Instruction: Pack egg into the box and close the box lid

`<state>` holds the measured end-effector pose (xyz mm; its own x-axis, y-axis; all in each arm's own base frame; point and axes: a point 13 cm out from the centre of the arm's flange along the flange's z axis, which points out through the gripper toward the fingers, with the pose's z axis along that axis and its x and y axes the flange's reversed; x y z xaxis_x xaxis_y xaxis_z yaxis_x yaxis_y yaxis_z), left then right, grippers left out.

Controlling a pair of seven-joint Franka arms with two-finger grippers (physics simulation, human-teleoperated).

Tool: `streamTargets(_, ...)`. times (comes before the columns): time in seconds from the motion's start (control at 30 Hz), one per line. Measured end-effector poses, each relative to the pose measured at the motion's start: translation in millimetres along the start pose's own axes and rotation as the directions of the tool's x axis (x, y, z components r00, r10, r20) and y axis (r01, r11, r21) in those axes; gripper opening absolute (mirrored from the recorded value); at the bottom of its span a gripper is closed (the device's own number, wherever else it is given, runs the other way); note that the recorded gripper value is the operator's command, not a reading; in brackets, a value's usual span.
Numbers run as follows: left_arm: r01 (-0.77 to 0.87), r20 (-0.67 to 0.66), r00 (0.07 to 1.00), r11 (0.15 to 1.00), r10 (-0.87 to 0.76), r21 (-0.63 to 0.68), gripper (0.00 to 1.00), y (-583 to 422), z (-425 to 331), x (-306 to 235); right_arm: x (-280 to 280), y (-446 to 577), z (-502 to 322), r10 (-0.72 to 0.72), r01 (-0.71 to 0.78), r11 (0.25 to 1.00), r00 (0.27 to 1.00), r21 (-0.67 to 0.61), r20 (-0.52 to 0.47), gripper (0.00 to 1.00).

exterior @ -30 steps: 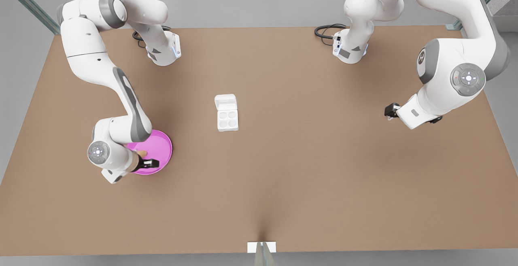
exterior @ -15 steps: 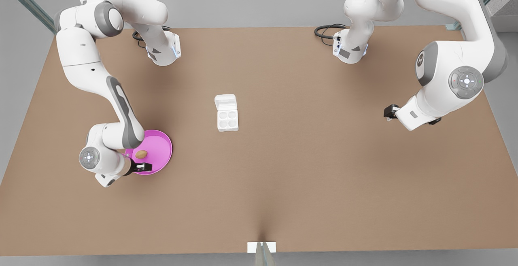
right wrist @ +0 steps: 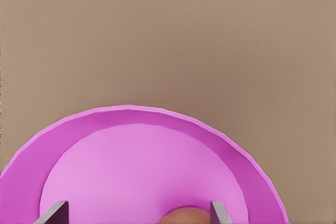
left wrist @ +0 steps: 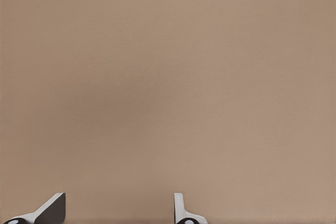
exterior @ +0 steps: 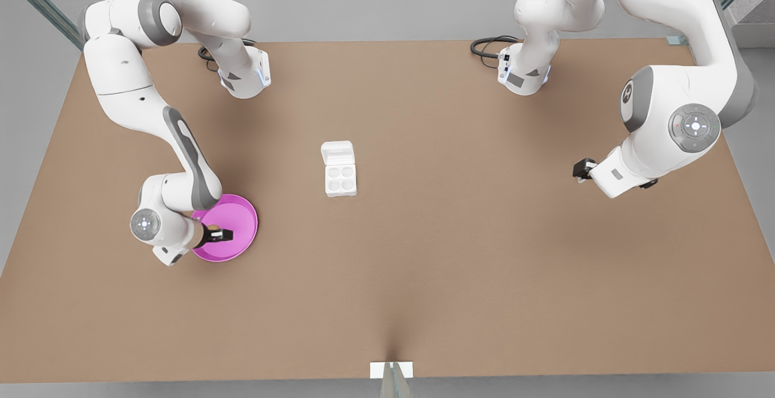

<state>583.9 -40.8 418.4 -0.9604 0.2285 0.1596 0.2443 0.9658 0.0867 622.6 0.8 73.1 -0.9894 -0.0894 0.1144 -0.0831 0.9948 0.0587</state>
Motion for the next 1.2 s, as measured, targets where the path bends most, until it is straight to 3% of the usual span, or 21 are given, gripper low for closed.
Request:
streamTargets(0.4, 0.000, -0.001, 1.000, 1.000, 0.000, 0.000, 1.00, 0.7, 2.6, -1.8, -14.2, -18.4, -2.3, 0.019, -0.018, 1.000, 0.998, -0.003, 0.066, 1.00)
streamTargets(1.2, -0.002, -0.002, 1.000, 1.000, 0.002, 0.002, 1.00, 0.2, 9.2, -6.4, 18.3, -18.2, 22.9, 0.018, -0.017, 1.000, 0.997, -0.016, 0.069, 1.00)
